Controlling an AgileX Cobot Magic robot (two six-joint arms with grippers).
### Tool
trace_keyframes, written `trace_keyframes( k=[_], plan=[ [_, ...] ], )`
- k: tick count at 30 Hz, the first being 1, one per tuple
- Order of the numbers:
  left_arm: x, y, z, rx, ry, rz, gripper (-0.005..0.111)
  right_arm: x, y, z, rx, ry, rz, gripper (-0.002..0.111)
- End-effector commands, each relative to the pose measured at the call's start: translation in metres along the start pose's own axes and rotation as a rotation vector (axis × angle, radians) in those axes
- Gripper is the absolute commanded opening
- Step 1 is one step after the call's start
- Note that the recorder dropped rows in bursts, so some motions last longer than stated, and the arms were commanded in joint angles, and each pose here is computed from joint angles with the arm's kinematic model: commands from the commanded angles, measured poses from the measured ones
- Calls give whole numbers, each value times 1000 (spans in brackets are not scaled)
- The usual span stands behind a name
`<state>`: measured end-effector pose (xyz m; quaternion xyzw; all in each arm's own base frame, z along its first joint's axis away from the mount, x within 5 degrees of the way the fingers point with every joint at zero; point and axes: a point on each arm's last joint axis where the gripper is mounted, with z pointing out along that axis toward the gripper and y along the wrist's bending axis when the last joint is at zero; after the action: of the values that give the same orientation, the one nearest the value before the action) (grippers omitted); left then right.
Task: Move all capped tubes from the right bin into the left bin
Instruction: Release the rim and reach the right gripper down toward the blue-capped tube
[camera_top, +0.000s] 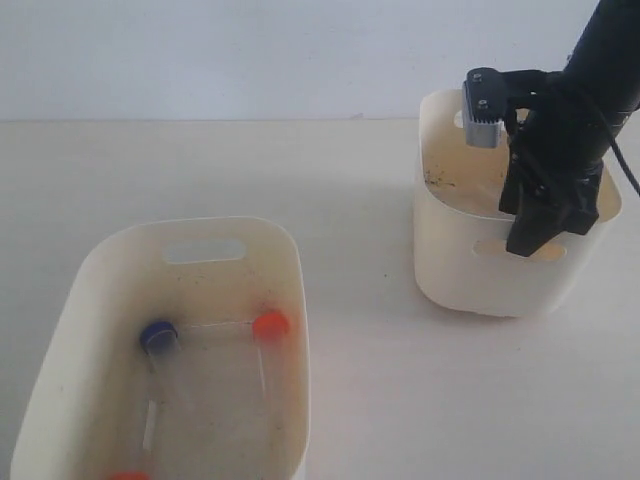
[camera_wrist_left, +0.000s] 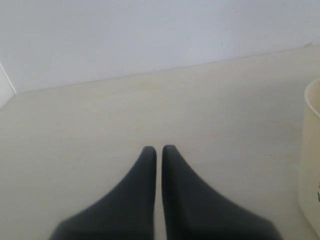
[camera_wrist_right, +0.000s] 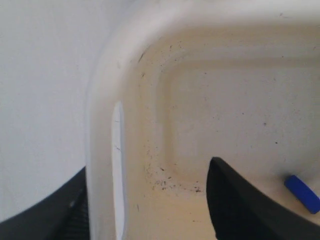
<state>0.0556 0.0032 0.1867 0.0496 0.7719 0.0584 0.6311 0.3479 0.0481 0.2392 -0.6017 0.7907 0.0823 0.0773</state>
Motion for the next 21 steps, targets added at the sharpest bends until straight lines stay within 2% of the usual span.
trace_keyframes(
  k=[1,8,13,21],
  plan=[
    [-3,0,-1,-1,-21,-13,4,1,0,-4,27,7,-15,57],
    [-3,0,-1,-1,-21,-13,4,0,0,-4,31,3,-5,58],
    [-3,0,-1,-1,-21,-13,4,-1,-6,-5,92,-15,63,71],
    [-3,0,-1,-1,-21,-13,4,-2,-6,-8,116,-22,78,72]
  ],
)
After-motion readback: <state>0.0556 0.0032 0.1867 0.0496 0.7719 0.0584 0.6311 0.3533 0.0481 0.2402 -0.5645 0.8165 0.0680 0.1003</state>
